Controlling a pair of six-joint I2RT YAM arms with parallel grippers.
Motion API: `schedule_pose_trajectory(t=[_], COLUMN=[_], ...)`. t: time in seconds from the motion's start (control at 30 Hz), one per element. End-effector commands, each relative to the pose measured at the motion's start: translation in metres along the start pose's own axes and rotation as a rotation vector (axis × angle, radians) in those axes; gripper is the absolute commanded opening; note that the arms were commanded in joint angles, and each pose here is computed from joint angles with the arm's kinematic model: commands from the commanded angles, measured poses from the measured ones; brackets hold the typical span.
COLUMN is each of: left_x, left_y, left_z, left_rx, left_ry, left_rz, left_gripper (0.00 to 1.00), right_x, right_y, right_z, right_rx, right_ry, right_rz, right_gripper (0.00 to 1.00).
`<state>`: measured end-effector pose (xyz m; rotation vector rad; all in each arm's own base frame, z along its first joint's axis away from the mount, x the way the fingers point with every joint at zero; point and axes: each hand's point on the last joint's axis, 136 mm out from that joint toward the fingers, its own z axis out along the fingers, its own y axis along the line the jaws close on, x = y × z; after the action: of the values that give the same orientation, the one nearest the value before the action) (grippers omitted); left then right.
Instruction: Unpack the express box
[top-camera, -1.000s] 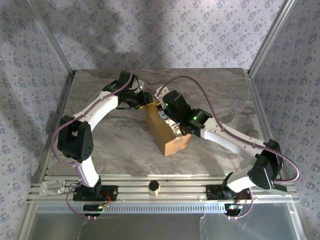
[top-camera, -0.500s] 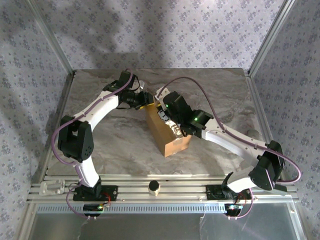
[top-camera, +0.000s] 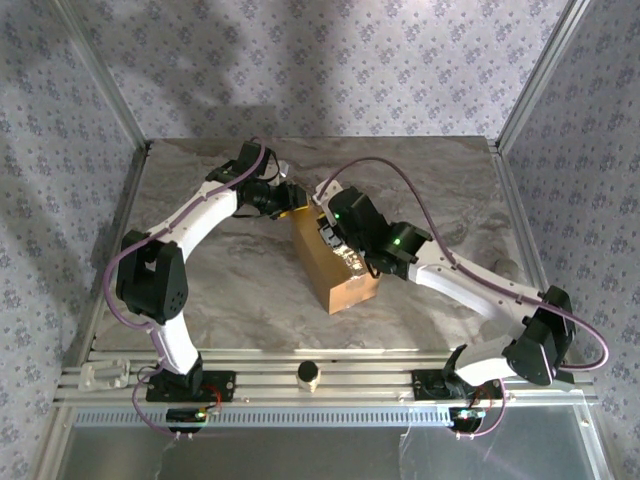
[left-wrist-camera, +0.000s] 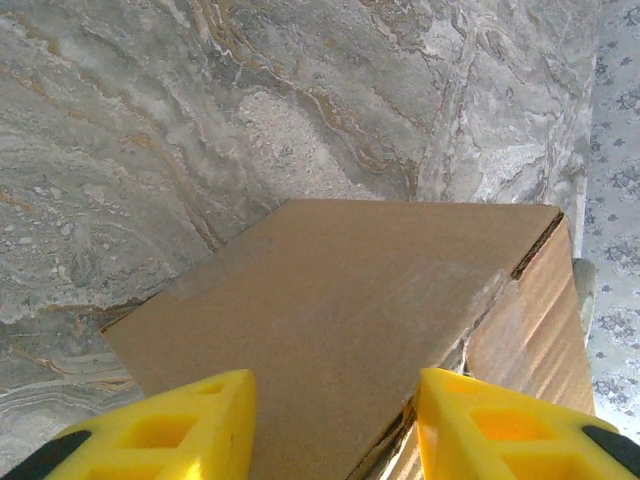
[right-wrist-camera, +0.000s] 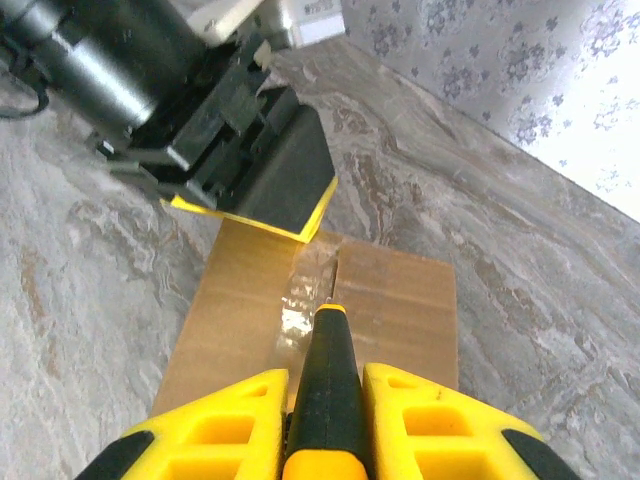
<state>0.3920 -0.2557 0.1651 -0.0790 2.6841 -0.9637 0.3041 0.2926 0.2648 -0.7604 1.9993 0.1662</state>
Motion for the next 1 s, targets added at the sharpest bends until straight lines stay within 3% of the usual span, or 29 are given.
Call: schedule_pose_trajectory(t=[0.0,0.97], left_x=[0.018,0.014], left_y=[0.07,0.071], left_z=[0.027,0.028], left_rx=[-0.242,-0.25], left_ry=[0.064,0.042], left_rz=[-0.113,-0.151], left_gripper=[0.43,0.43], right_x=[0.045,0.046], right_y=[0.023,0.031], right_z=[-0.005,-0.017], right_rx=[-0.093,-0.133], right_ry=[0.15,0.166], right_rz=[-0.014,0.04], right_gripper=[0.0,0.0])
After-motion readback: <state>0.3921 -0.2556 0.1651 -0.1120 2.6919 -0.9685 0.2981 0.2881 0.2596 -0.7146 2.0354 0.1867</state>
